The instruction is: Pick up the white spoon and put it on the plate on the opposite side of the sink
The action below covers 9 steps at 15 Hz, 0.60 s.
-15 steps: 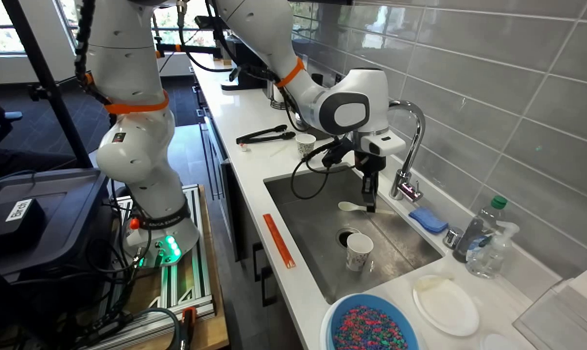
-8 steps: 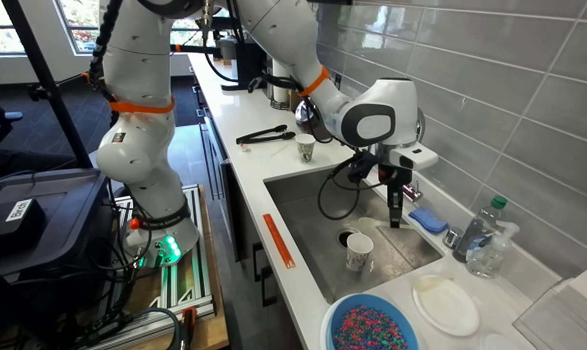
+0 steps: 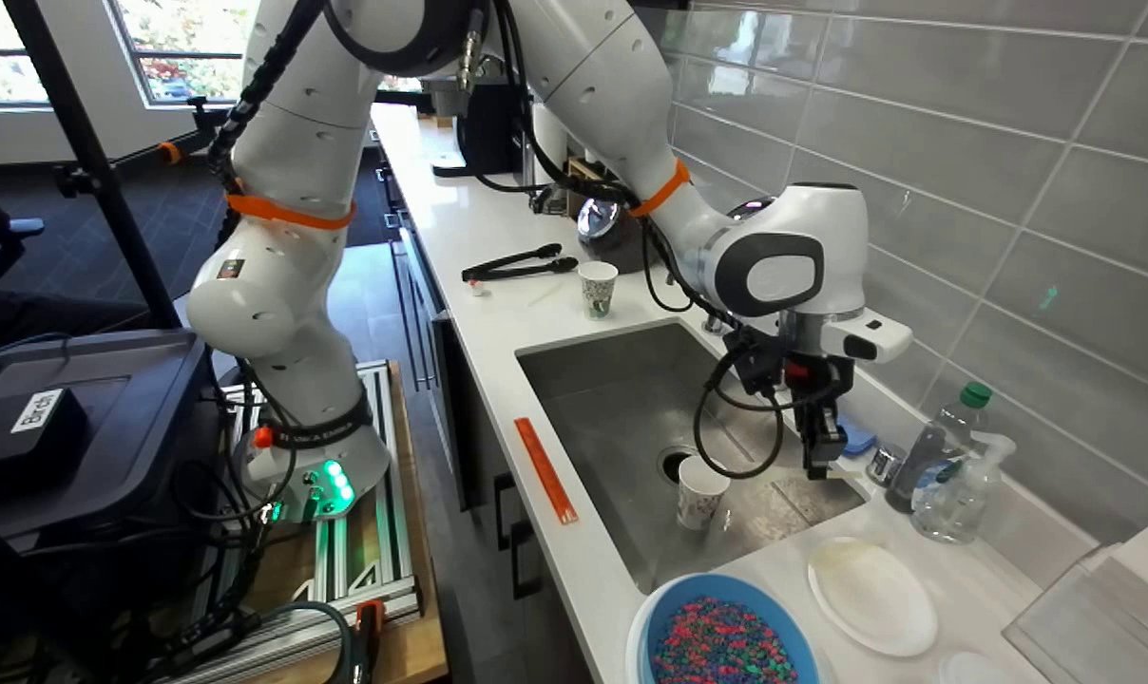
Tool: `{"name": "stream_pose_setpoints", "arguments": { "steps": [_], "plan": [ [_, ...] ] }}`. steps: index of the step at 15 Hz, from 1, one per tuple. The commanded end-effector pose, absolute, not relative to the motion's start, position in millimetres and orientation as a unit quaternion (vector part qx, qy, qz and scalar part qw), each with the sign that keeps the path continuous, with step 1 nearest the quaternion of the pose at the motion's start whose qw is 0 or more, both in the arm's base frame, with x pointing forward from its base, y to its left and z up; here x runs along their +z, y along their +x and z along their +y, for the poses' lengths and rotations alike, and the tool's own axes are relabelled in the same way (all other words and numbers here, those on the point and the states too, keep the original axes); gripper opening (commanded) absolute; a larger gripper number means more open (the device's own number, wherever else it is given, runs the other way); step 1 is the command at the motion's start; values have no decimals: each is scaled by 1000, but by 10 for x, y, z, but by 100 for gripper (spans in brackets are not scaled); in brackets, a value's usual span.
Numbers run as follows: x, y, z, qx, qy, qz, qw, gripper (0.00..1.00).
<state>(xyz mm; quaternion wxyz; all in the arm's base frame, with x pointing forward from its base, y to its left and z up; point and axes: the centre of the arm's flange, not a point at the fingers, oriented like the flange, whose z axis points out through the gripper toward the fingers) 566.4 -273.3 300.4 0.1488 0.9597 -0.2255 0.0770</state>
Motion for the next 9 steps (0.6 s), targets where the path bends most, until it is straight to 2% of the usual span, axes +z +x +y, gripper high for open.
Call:
{"name": "stream_pose_setpoints", "arguments": {
  "steps": [1,9],
  "plan": [
    [2876,5909,-3001,45,967,-198,155,3],
    [2682,6028,-3459,30,980,-155,121,3]
  ]
}}
